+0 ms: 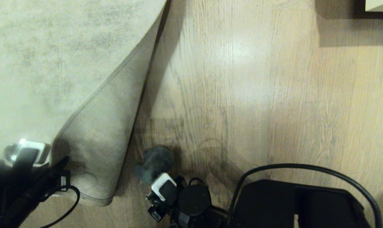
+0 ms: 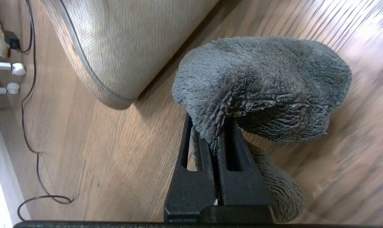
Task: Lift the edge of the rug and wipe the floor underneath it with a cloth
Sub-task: Wipe the floor under the carpet with a rag
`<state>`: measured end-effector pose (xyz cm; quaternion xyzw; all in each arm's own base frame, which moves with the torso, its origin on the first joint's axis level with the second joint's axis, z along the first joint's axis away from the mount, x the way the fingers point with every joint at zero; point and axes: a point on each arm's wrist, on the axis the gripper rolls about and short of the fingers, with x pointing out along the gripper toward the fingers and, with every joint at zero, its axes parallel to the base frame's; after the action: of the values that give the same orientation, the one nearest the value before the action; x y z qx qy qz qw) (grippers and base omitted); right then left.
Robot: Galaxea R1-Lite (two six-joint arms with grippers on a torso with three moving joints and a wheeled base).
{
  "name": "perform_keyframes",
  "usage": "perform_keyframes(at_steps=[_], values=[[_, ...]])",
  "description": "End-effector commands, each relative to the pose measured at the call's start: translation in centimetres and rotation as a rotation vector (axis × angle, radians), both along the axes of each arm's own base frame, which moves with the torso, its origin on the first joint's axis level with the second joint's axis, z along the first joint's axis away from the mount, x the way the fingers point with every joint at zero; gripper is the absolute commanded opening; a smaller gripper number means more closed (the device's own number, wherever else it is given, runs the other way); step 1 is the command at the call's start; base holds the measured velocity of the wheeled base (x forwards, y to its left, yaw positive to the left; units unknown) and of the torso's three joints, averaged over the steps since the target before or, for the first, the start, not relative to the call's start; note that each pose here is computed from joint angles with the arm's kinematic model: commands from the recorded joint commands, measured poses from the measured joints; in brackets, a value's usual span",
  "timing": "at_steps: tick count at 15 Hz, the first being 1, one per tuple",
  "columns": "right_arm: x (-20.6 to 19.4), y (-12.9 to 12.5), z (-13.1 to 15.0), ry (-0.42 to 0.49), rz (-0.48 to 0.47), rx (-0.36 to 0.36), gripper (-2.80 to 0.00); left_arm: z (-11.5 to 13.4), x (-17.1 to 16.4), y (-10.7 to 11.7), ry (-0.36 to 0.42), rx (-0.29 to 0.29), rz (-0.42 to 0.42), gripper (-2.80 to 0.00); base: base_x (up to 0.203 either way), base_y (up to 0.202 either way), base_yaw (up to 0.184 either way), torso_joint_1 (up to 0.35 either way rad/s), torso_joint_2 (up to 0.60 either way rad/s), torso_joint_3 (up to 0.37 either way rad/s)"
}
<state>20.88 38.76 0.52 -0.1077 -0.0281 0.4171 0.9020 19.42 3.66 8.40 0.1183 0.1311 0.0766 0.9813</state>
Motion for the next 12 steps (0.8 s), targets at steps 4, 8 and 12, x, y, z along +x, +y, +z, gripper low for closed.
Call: perform_keyframes(at_steps=[4,8,12], values=[[0.8,1.5,-2.8,0.031,-0.002,0.022,-2.8,0.5,0.1,0.0,-0.046,0.01,0.0,-2.8,0.0,0.0,0.0,0.0,0.0,0.0],[2.0,2.0,-3.0,0.024,-0.02,0.047,-2.8,0.5,0.1,0.0,-0.045,0.011,0.003,-2.8,0.0,0.0,0.0,0.0,0.0,0.0],[4.4,1.8,-1.9,-0.004,-0.066,0.097,-2.8,0.5,0.1,0.0,-0.046,0.011,0.003,-2.8,0.0,0.0,0.0,0.0,0.0,0.0]])
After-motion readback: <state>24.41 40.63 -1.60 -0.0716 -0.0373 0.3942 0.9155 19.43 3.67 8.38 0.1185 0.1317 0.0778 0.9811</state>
